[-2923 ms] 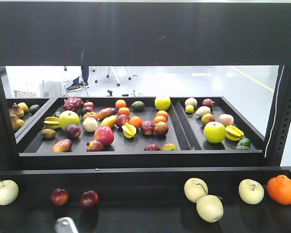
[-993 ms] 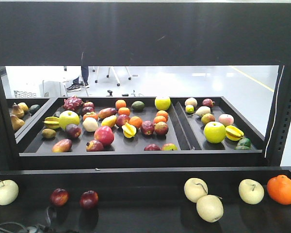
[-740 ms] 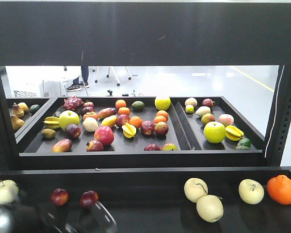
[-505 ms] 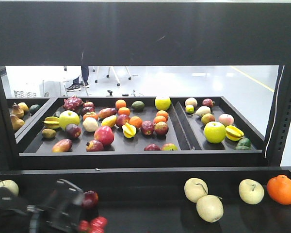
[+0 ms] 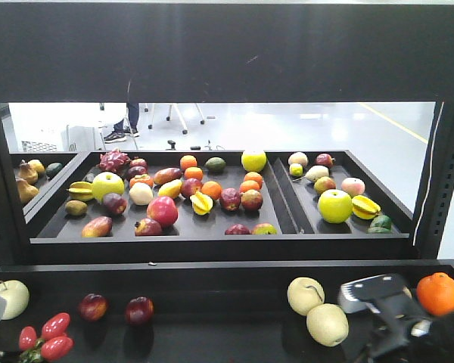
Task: Pick snacks and fruit into basket
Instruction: 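Lift the green lime off the shelf with the right gripper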
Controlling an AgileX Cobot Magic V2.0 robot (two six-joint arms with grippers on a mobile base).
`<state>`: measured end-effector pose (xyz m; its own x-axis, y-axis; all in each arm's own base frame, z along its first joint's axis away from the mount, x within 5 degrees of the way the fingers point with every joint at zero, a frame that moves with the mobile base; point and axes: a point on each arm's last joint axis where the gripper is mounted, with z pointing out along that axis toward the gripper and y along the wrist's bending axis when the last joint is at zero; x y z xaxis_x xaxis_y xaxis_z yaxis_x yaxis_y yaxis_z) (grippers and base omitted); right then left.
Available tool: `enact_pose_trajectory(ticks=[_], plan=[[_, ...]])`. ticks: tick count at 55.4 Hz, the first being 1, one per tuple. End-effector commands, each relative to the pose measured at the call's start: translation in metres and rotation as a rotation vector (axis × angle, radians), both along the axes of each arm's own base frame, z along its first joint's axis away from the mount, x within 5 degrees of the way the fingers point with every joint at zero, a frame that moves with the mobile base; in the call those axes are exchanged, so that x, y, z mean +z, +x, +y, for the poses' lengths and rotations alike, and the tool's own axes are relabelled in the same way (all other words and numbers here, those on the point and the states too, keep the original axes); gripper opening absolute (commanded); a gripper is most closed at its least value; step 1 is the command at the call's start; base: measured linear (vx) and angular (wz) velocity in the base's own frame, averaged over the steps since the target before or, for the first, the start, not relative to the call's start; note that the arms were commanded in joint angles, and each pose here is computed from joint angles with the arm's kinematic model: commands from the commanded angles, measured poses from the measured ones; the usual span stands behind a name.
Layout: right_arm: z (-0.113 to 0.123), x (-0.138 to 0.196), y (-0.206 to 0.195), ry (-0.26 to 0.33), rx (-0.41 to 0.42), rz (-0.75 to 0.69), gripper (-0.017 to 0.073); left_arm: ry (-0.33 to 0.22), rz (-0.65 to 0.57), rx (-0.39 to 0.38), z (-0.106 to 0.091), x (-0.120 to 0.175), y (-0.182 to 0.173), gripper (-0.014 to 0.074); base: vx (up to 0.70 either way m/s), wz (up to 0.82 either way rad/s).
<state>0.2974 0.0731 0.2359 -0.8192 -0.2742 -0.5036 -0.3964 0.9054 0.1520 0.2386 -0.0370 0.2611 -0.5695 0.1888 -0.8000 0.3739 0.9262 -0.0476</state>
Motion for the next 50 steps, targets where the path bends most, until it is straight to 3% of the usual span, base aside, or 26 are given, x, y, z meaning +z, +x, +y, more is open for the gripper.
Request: enact_pose_trajectory(ticks=[1,12,18,27,36,50], plan=[[0.005,0.004,0.023,0.008,0.009,0.003,0.0505,-0.031,-0.092,0.051,0.003,0.021,-0.003,-0.0006,0.00,0.00],[0.021,-0.022,0.054,-0.009,0.043,0.116,0.0563,-0.032,-0.095,0.051,0.003,0.021,-0.004,-0.0006,0.00,0.00],[0.038,-0.037,0.061,-0.065,0.077,0.127,0.0596,-0.032,-0.095,0.051,0.003,0.021,-0.004,-0.0006,0.00,0.00],[0.057,-0.060,0.070,-0.126,0.040,0.171,0.0624,-0.031,-0.095,0.051,0.003,0.021,-0.004,-0.0006,0.00,0.00],[0.061,-0.086,0.078,-0.174,-0.004,0.267,0.0623,-0.031,-0.095,0.051,0.003,0.021,-0.004,-0.0006,0.00,0.00],[0.061,-0.126,0.084,-0.229,0.000,0.361,0.0609,-0.032,-0.094,0.050,0.003,0.021,-0.004,-0.0006,0.00,0.00]])
